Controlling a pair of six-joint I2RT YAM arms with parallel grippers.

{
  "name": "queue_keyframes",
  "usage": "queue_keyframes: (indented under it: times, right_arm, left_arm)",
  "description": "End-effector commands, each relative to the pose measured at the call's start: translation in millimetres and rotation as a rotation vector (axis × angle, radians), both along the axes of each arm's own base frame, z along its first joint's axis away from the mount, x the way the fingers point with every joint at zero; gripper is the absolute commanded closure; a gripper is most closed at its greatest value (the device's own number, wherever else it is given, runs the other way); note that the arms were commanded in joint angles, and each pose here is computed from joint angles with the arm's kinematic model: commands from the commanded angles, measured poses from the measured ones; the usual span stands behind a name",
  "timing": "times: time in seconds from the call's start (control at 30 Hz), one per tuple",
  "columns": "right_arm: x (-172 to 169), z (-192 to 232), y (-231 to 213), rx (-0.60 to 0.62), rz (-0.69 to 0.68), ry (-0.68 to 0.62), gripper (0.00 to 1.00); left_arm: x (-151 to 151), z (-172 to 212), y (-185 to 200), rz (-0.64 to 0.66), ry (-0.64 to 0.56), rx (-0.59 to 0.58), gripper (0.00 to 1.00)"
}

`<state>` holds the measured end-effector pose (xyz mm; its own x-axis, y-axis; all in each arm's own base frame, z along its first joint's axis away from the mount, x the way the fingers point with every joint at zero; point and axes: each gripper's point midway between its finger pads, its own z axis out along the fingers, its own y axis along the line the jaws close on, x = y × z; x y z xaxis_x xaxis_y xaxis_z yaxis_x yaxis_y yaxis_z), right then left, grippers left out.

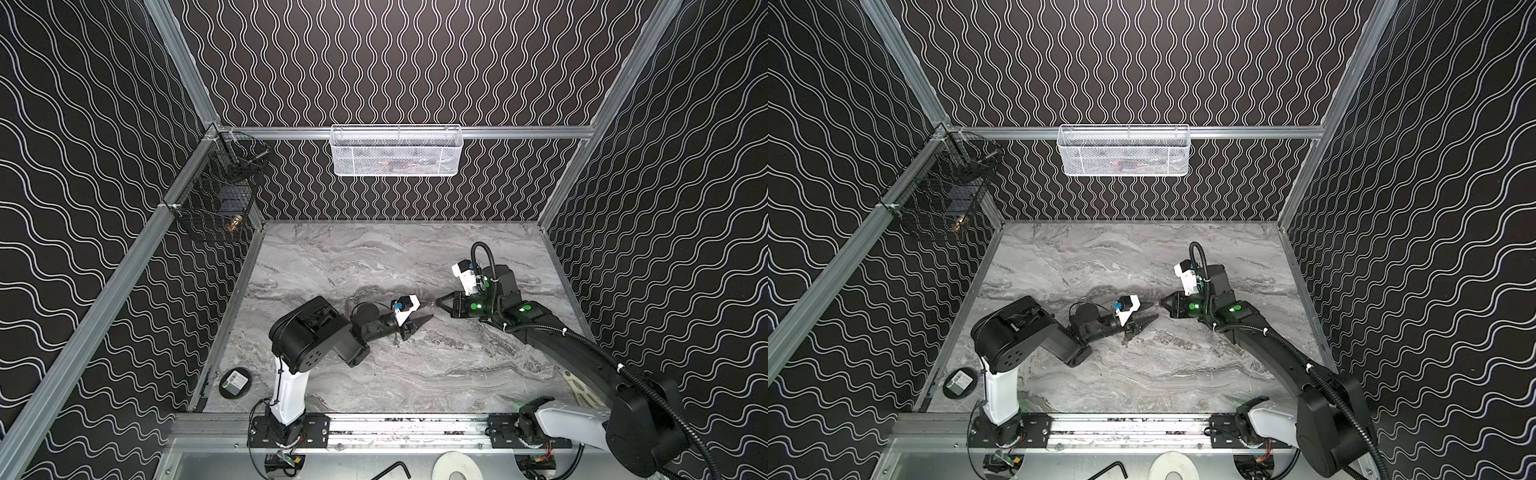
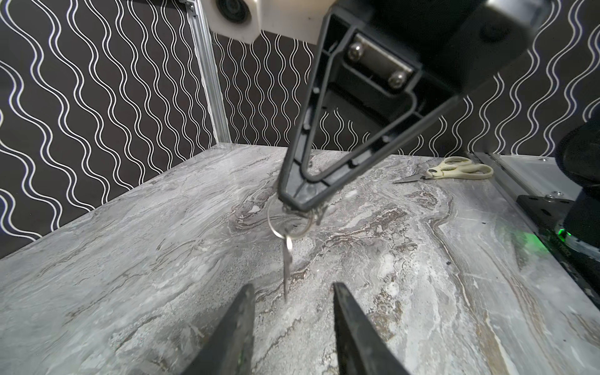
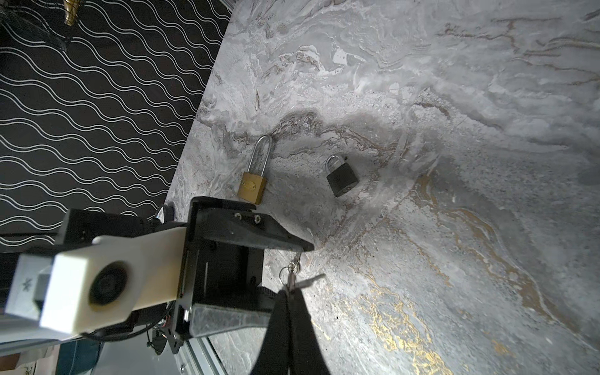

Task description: Unlock with the key

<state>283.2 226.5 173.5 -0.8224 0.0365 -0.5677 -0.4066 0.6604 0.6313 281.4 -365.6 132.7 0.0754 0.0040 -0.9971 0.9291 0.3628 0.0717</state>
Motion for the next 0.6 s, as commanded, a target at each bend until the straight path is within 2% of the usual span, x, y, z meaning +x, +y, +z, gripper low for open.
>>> queue_keyframes:
  times: [0.0,0.4,0.57]
  right_arm:
    - [-0.3,10.9,4.0,0.027,0.012,-0.022,1.00]
    - [0.4,16.0,4.9,0.042,0.009,-0.033,1.00]
    - [-6.2,17.1,13.5,0.048,0.039,-0.034,1.00]
  left_arm:
    - [3.6,9.6,0.0,0.018,-0.027,-0.035,0.60]
    - [9.9,10.0,-6.7,0.027,-0.028,-0.044,0.63]
    - [10.3,7.6,-10.2,0.012,-0.025,-0.041,0.74]
